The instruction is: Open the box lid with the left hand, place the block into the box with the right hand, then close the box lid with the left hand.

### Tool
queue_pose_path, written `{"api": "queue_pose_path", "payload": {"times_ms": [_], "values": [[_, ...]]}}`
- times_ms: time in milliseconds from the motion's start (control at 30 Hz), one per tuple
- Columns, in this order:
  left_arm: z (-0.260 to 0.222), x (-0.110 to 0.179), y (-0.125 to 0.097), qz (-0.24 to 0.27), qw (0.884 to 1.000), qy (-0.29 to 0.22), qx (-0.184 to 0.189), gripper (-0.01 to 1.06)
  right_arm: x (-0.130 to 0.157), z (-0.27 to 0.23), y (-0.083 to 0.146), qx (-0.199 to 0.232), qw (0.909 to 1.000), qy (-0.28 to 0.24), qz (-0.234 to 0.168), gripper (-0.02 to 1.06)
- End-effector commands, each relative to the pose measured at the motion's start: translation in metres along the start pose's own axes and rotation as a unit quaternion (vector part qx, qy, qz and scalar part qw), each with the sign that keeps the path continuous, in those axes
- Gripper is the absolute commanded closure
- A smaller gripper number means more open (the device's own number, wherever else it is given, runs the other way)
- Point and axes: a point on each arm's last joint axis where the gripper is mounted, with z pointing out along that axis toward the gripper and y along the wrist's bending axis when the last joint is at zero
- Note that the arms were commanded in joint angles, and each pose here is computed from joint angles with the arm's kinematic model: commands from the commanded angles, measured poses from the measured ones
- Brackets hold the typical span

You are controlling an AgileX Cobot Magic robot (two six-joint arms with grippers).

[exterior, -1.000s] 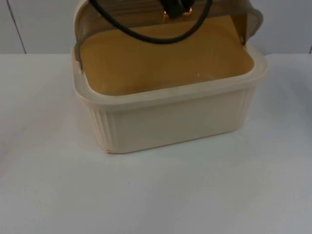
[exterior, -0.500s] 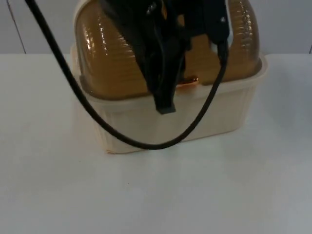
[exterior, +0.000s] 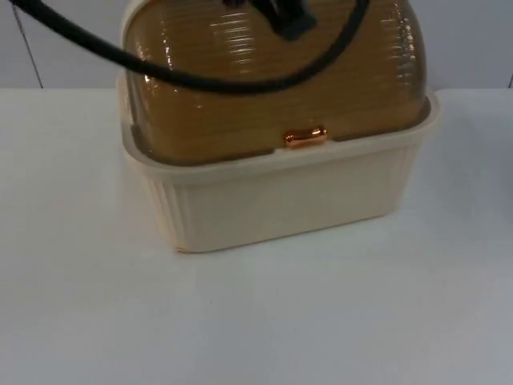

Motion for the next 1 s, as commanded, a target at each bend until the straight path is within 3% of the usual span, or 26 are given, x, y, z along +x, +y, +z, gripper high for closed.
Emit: {"api": "queue_pose_path", "payload": {"times_ms": [0,67,133,167,267,300,333,400,433,467,500,533,600,700,833,967], "values": [[-0.025,-0.005,0.014,-0.035,0.998,-0.026,-0.036,1.05,-0.001,-0.003,0.001,-0.003,1.0,-0.005,0.0,0.0],[-0.046,-0.001,0.032,-0.09,0.993,-0.038,-0.068,1.05,0.0,-0.003,0.001,-0.003,1.0,-0.002,0.0,0.0],[-0.066,0.008,0.054,-0.16,0.98,-0.055,-0.106,1.05,0.0,-0.003,0.001,-0.003,1.0,-0.001,0.0,0.0],[-0.066,0.008,0.054,-0.16,0.98,-0.055,-0.106,1.05,0.0,-0.003,0.001,-0.003,1.0,-0.001,0.0,0.0],[-0.092,0.032,0.09,-0.273,0.944,-0.074,-0.167,1.05,0.0,-0.003,0.001,-0.003,1.0,0.0,0.0,0.0],[-0.092,0.032,0.09,-0.273,0.944,-0.074,-0.167,1.05,0.0,-0.003,0.001,-0.003,1.0,0.0,0.0,0.0],[-0.103,0.049,0.109,-0.326,0.92,-0.079,-0.201,1.05,0.0,-0.003,0.001,-0.004,1.0,0.0,0.001,0.0],[-0.115,0.072,0.129,-0.396,0.883,-0.078,-0.24,1.05,0.0,-0.003,0.001,-0.004,1.0,0.0,0.001,0.0],[-0.118,0.079,0.134,-0.41,0.874,-0.076,-0.251,1.05,0.0,-0.003,0.001,-0.004,1.0,0.0,0.001,0.0],[-0.126,0.095,0.145,-0.438,0.852,-0.068,-0.279,1.05,0.0,-0.003,0.001,-0.004,1.0,0.0,0.001,0.0],[-0.129,0.1,0.148,-0.444,0.846,-0.066,-0.286,1.05,0.0,-0.003,0.001,-0.004,1.0,0.0,0.001,0.0],[-0.129,0.1,0.148,-0.444,0.846,-0.066,-0.286,1.05,0.0,-0.003,0.001,-0.004,1.0,0.0,0.001,0.0],[-0.135,0.11,0.154,-0.453,0.835,-0.06,-0.305,1.05,0.0,-0.003,0.001,-0.004,1.0,0.0,0.001,0.0],[-0.133,0.113,0.153,-0.448,0.839,-0.052,-0.306,1.05,0.0,-0.003,0.001,-0.004,1.0,0.0,0.001,0.0],[-0.117,0.122,0.138,-0.427,0.857,-0.027,-0.287,1.05,0.001,-0.003,0.001,-0.004,1.0,0.001,0.001,0.0],[-0.111,0.129,0.132,-0.429,0.858,-0.02,-0.282,1.05,0.001,-0.003,0.001,-0.004,1.0,0.001,0.001,0.0]]}}
